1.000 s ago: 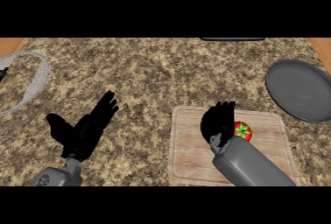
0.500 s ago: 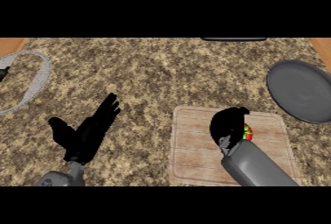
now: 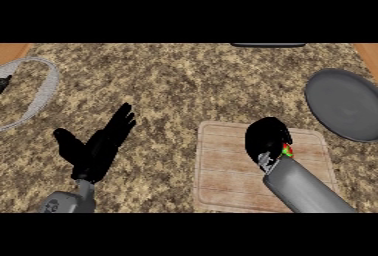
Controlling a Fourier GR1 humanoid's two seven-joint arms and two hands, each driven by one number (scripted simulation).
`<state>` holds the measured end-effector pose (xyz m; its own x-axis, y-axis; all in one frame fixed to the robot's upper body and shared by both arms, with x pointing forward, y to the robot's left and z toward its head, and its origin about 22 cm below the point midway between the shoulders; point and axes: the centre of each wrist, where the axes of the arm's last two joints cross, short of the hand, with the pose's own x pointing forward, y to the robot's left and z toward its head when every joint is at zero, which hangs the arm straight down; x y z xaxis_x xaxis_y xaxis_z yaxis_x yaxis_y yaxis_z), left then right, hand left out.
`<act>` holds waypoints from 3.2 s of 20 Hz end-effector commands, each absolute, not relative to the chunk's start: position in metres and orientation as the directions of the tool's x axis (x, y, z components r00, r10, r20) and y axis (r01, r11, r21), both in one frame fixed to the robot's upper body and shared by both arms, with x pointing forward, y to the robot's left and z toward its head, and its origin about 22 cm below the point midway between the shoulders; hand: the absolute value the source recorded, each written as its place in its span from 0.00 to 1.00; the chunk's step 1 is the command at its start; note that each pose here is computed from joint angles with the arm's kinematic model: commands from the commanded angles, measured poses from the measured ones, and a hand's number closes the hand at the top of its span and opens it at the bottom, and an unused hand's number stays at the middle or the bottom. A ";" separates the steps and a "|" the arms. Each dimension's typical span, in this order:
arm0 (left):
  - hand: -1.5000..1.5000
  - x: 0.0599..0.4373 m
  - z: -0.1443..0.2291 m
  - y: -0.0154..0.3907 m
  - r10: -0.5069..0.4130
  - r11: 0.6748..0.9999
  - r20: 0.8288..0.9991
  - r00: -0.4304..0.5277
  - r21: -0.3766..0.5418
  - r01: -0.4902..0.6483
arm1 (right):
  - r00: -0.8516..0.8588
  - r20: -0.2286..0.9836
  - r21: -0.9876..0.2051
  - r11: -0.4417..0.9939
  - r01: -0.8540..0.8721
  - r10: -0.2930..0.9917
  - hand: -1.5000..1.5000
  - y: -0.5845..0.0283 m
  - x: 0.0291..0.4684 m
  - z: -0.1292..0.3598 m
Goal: Pick the tomato from the cutting board and place it in the pan
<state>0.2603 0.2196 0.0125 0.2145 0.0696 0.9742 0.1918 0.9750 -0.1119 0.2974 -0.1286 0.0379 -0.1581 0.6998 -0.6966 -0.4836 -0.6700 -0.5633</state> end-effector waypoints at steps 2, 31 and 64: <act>0.50 0.253 -0.001 0.217 0.061 0.977 0.972 0.225 -0.104 0.184 | -0.137 -0.502 -0.747 -0.507 -0.429 0.854 1.00 -0.141 0.279 0.044; 0.50 0.259 0.025 0.195 0.062 0.978 0.977 0.204 -0.100 0.181 | 0.030 0.666 -0.710 0.620 0.335 0.746 1.00 -0.275 0.219 0.093; 0.50 0.261 0.019 0.198 0.066 0.953 0.980 0.187 -0.117 0.279 | 0.401 0.478 -0.856 0.314 0.410 0.782 0.00 -0.452 0.341 0.018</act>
